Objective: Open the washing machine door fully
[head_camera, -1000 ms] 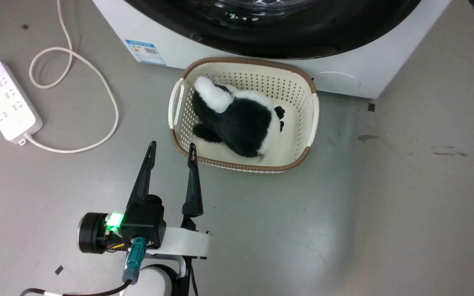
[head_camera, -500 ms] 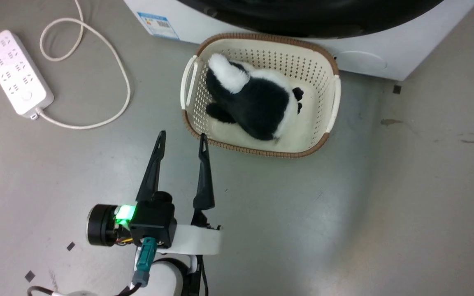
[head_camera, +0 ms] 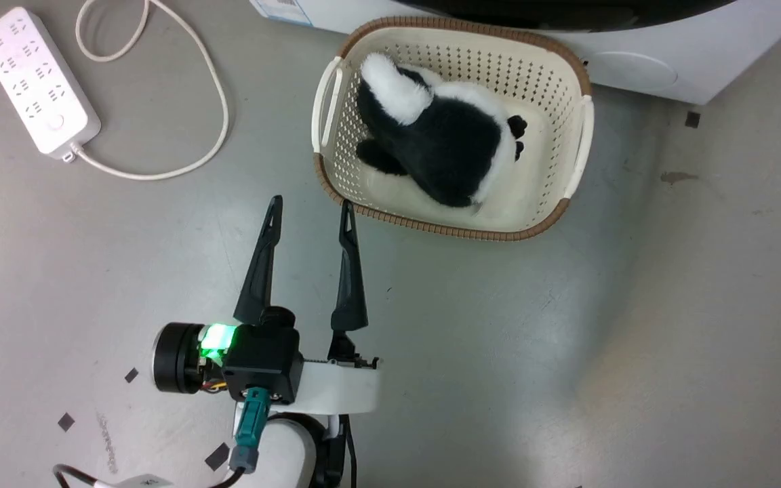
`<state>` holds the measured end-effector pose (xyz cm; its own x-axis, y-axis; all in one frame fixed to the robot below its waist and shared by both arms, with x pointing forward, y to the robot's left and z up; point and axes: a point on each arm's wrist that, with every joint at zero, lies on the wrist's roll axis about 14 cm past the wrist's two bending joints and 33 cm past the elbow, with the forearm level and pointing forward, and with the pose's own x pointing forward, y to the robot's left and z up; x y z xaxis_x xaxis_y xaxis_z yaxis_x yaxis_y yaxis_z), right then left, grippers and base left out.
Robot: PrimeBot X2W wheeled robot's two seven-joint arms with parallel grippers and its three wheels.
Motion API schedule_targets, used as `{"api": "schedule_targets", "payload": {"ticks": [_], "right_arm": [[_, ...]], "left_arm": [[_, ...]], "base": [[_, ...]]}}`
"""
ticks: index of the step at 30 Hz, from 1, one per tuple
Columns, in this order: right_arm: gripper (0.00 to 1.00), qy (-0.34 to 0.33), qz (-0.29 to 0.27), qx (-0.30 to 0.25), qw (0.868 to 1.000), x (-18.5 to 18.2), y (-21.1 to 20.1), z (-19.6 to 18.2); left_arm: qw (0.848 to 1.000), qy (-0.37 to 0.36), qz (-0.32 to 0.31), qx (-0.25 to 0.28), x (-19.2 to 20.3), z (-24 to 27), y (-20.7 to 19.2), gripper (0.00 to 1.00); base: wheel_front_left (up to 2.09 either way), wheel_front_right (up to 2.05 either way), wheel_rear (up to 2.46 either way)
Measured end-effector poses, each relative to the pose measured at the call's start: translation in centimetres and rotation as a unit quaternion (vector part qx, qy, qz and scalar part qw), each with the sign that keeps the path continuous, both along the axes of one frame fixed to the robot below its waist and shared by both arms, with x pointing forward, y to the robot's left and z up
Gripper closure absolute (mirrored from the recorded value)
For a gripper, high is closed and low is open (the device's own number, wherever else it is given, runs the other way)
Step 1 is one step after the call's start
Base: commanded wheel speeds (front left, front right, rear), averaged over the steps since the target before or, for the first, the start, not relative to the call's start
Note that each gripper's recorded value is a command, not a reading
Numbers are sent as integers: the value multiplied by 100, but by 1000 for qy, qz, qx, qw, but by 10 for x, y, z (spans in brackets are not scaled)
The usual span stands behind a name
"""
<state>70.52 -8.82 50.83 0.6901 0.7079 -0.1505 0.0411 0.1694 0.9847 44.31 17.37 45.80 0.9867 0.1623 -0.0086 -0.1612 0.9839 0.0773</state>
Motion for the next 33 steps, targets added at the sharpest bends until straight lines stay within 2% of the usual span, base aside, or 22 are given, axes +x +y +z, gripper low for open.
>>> {"api": "schedule_targets", "payload": {"ticks": [6, 10, 25, 33], "right_arm": [[100, 22, 19, 33, 999, -5, 3, -2], [100, 21, 25, 30, 999, -17, 3, 5], [100, 35, 69, 12, 997, -98, 24, 7], [100, 46, 117, 20, 992, -148, 58, 6]], "left_arm": [[1000, -13, 3, 2, 2, 6, -1, 0], [1000, -28, 3, -1, 1, 18, -1, 0], [997, -79, -7, -11, -19, 61, 0, 0], [995, -94, -3, -15, -41, 76, 7, 0]], "base": [[0, 0, 0], [0, 0, 0], [0, 0, 0], [0, 0, 0]]}}
